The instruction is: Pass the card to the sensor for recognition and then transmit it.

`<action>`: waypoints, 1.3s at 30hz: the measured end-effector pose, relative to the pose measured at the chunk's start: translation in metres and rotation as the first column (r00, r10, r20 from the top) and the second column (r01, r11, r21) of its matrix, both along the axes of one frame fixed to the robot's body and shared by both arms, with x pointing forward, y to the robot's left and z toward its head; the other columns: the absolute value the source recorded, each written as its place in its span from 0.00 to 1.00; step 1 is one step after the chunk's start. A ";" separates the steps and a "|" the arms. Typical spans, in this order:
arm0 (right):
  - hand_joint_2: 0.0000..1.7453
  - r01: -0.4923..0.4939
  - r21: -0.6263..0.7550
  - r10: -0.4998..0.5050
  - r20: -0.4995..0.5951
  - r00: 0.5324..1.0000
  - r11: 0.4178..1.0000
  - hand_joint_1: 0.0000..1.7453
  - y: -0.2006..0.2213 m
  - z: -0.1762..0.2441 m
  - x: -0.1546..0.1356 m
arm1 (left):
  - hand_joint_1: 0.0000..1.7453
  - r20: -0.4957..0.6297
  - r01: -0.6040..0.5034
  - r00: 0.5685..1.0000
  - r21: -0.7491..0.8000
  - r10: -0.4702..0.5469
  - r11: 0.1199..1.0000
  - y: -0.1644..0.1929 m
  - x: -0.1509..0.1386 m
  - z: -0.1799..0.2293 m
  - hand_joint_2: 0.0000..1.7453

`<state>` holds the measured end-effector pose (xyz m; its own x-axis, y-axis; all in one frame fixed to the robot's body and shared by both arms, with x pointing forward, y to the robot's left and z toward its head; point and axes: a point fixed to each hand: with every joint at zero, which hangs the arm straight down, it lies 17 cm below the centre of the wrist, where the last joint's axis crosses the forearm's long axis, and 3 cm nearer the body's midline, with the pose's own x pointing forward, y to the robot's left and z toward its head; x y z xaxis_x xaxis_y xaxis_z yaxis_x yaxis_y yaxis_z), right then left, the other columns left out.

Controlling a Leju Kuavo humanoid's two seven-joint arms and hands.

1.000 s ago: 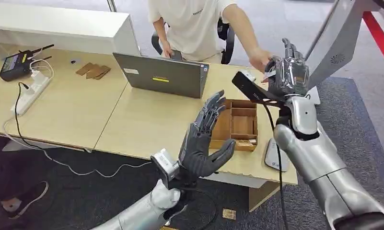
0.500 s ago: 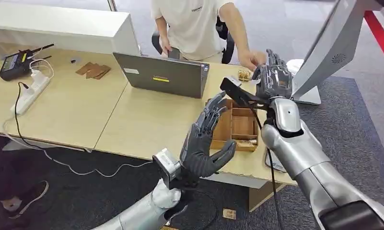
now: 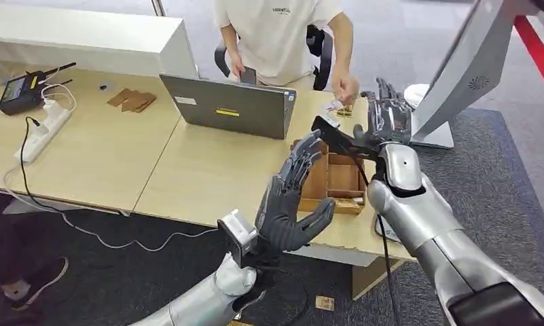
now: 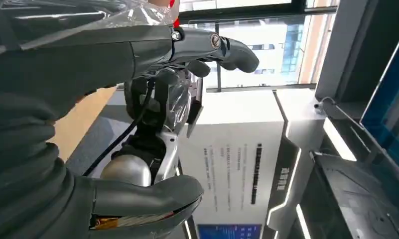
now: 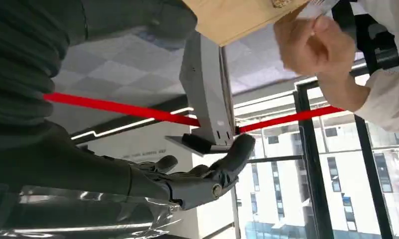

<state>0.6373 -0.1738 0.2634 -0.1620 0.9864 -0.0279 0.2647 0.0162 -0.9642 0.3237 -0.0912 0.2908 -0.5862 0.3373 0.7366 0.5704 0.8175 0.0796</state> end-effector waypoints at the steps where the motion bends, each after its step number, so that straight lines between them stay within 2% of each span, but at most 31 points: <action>1: 1.00 -0.001 0.002 0.001 0.004 1.000 1.000 0.00 0.000 0.000 0.000 | 0.00 -0.003 -0.007 1.000 0.001 0.007 1.000 0.001 0.001 0.000 1.00; 10: 1.00 0.005 0.071 -0.007 0.036 0.999 0.997 0.00 -0.007 0.005 -0.003 | 0.00 -0.001 -0.029 1.000 0.017 0.029 0.999 0.004 0.002 -0.005 1.00; 13: 1.00 0.008 0.158 -0.017 0.054 0.998 0.987 0.00 -0.017 0.007 -0.007 | 0.00 -0.001 -0.049 0.999 0.029 0.049 0.998 0.007 0.003 -0.008 1.00; 18: 1.00 -0.002 0.418 -0.030 0.070 0.997 0.908 0.00 -0.039 -0.009 -0.030 | 0.00 -0.015 -0.118 0.993 0.049 0.119 0.992 0.019 0.011 -0.014 1.00; 23: 1.00 -0.010 0.570 -0.016 0.040 0.999 0.822 0.00 -0.053 -0.040 -0.059 | 0.00 -0.021 -0.164 0.986 0.052 0.166 0.985 0.029 0.017 -0.012 1.00; 27: 1.00 -0.028 0.632 0.015 0.026 1.000 0.775 0.00 -0.052 -0.054 -0.080 | 0.00 -0.022 -0.185 0.982 0.045 0.186 0.982 0.036 0.021 -0.009 1.00; 39: 1.00 -0.093 0.717 0.100 0.032 0.994 0.691 0.00 -0.041 -0.059 -0.114 | 0.00 -0.021 -0.204 0.979 0.035 0.205 0.978 0.042 0.024 -0.005 1.00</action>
